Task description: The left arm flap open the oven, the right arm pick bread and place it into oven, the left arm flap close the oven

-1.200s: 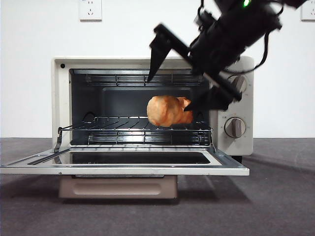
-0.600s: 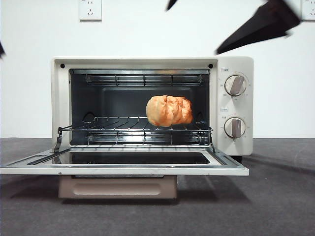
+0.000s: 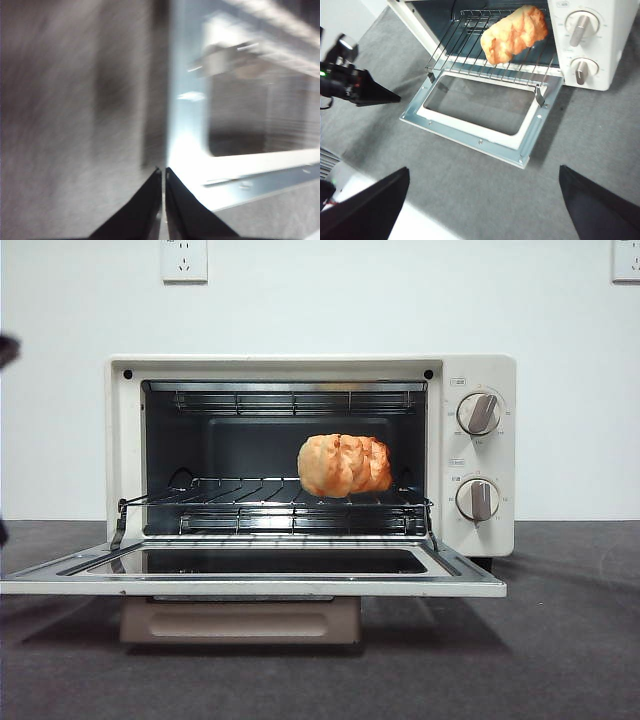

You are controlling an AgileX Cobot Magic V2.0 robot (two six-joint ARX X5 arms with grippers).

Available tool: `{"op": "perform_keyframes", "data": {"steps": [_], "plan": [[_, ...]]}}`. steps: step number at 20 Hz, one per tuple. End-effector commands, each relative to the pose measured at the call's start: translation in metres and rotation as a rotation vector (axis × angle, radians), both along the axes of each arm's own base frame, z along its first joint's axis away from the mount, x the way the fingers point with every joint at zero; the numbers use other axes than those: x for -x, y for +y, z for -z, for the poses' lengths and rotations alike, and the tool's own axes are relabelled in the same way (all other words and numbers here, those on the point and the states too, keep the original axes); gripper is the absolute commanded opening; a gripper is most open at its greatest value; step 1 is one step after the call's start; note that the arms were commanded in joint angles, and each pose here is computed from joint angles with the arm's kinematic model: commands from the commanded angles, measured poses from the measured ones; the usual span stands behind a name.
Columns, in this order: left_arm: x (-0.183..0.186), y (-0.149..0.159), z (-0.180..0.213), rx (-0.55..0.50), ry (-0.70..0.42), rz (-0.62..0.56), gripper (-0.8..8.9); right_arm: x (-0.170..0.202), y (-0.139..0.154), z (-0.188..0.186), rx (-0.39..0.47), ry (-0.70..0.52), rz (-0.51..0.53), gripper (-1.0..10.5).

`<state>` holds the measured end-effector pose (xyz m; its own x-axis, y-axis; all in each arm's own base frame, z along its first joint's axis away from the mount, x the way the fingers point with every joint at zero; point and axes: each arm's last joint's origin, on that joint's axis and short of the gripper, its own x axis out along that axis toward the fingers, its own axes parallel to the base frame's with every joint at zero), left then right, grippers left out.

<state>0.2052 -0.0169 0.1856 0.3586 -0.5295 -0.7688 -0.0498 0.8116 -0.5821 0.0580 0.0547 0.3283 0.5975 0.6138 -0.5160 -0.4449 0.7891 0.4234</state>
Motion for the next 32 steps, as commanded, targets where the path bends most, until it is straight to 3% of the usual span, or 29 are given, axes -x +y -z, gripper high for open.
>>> {"op": "perform_keyframes", "data": {"steps": [1, 10, 13, 18, 24, 32], "plan": [[0.000, 0.002, 0.014, 0.020, 0.069, -0.020, 0.13, 0.006, -0.005, -0.010, 0.007, -0.047, -0.027, 4.8], [-0.002, -0.007, 0.038, 0.054, 0.182, 0.053, 0.13, 0.012, -0.012, -0.029, -0.006, -0.135, -0.012, 4.8], [-0.004, -0.011, 0.041, 0.114, 0.181, 0.089, 0.13, 0.012, -0.012, -0.030, 0.001, -0.141, 0.004, 4.8], [-0.004, -0.013, 0.040, 0.127, 0.181, 0.093, 0.14, 0.012, -0.012, -0.030, -0.001, -0.140, 0.005, 4.8], [-0.013, -0.017, 0.033, 0.319, 0.133, 0.101, 0.14, 0.011, -0.012, -0.031, -0.018, -0.138, 0.012, 4.8], [-0.034, -0.018, 0.004, 0.384, 0.003, 0.066, 0.15, 0.011, -0.012, -0.031, -0.030, -0.136, 0.017, 4.8]]}}
